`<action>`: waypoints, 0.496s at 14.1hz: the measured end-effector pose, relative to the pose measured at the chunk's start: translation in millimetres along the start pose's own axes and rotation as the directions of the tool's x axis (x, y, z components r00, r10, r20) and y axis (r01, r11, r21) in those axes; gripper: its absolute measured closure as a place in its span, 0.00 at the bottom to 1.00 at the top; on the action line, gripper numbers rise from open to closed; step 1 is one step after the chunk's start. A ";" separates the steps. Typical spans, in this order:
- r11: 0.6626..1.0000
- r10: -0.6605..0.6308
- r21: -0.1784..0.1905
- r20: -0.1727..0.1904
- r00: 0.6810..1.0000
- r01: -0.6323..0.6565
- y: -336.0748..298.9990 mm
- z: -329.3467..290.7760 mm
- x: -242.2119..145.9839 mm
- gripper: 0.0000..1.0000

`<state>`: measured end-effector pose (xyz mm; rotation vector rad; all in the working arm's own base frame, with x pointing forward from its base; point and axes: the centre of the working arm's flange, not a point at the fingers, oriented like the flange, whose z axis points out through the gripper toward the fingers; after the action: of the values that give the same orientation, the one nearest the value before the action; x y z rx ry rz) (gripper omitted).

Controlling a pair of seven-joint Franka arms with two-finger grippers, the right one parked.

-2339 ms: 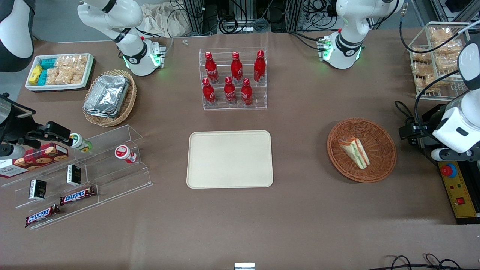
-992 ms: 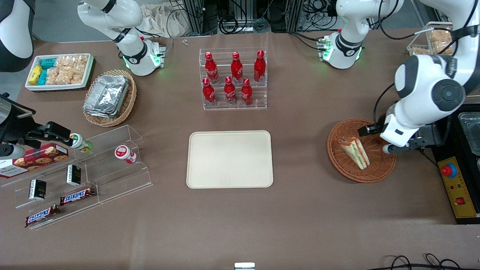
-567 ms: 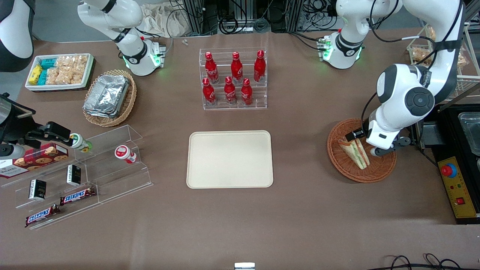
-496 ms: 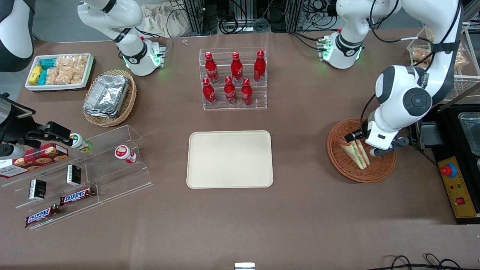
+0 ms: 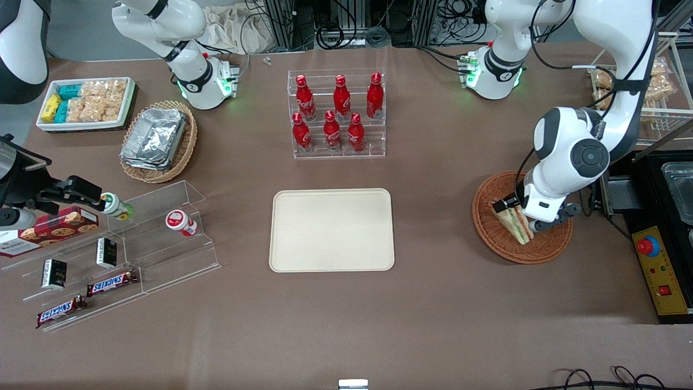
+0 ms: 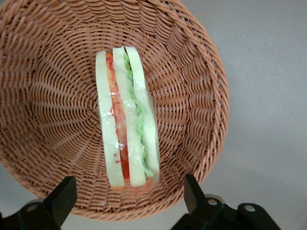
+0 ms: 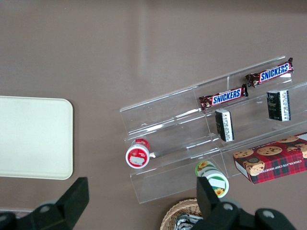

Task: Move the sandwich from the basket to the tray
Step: 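Close the left gripper on the sandwich's edge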

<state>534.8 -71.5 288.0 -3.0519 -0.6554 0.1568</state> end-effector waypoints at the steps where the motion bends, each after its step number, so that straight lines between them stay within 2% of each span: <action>1: 1.000 -0.004 -0.003 -0.001 1.000 0.004 -1.1 4.8 2.4 0.00; 4: 1.000 -0.011 -0.010 -0.007 1.000 0.011 -2.4 13.0 6.8 0.04; 6: 1.000 -0.027 -0.013 -0.010 1.000 0.027 -2.1 15.5 7.9 0.22; 7: 0.999 -0.034 -0.010 -0.012 0.999 0.034 -2.1 16.4 8.0 0.34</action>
<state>539.6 -66.4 271.0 -3.0461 -0.7092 0.1351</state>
